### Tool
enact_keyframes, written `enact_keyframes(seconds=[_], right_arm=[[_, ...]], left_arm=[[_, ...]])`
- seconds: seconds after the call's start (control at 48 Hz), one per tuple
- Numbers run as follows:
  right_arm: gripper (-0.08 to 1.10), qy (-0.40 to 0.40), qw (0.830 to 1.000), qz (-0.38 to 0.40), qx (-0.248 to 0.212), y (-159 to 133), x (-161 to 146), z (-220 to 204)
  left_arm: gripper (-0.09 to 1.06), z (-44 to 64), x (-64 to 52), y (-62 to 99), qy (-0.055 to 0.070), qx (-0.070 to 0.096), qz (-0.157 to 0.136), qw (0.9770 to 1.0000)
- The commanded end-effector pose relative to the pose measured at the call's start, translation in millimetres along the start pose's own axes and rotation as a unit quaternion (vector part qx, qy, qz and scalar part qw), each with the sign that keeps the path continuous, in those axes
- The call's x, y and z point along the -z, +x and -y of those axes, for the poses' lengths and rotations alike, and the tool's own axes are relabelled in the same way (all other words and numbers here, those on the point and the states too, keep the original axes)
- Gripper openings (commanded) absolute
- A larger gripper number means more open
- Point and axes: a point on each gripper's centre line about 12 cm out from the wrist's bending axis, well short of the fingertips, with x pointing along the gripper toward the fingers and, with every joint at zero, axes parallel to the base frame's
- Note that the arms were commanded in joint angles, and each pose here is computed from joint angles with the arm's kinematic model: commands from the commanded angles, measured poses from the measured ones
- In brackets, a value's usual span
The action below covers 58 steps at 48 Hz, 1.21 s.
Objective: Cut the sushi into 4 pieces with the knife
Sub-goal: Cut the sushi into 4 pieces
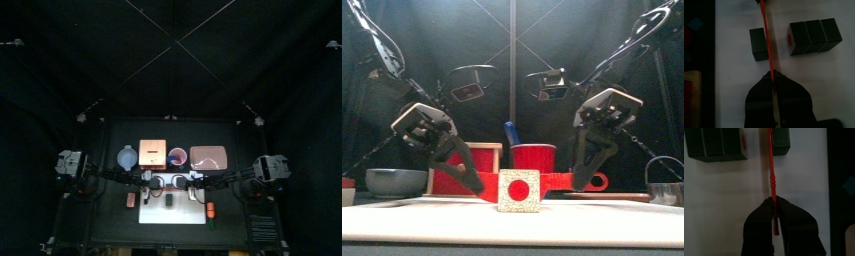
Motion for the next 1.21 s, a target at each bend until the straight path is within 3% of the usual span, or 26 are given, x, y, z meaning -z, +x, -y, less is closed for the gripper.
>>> enact_keyframes(seconds=[0.021,0.396,0.542,0.646,0.812,1.042,1.208], right_arm=[[0.19,0.012,1.0,0.009,0.007,-4.3,-5.5,10.2],[0.19,0.009,0.999,0.037,0.001,-19.0,-13.5,6.1],[0.19,0.004,0.998,0.063,-0.006,-30.2,-18.5,1.4],[0.19,0.002,0.997,0.079,-0.012,-36.5,-20.8,-2.2],[0.19,-0.006,0.996,0.09,-0.023,-40.2,-20.9,-11.6],[0.19,-0.024,0.993,0.105,-0.042,-46.3,-22.7,-30.3],[0.19,-0.032,0.991,0.119,-0.056,-52.0,-25.0,-42.2]], left_arm=[[0.25,-9.3,-1.4,-1.6,0.0,-0.008,-0.001,1.0],[0.25,-8.6,-6.4,-8.5,0.003,-0.008,0.021,0.9997],[0.25,-4.1,-12.3,-13.6,0.008,-0.004,0.05,0.9987],[0.24,1.2,-20.8,-20.8,0.013,0.002,0.084,0.9964],[0.24,10.9,-26.7,-30.5,0.021,0.012,0.112,0.9934],[0.25,37.7,-33.0,-41.8,0.042,0.043,0.138,0.9887],[0.24,53.7,-36.8,-45.8,0.047,0.061,0.153,0.9853]])
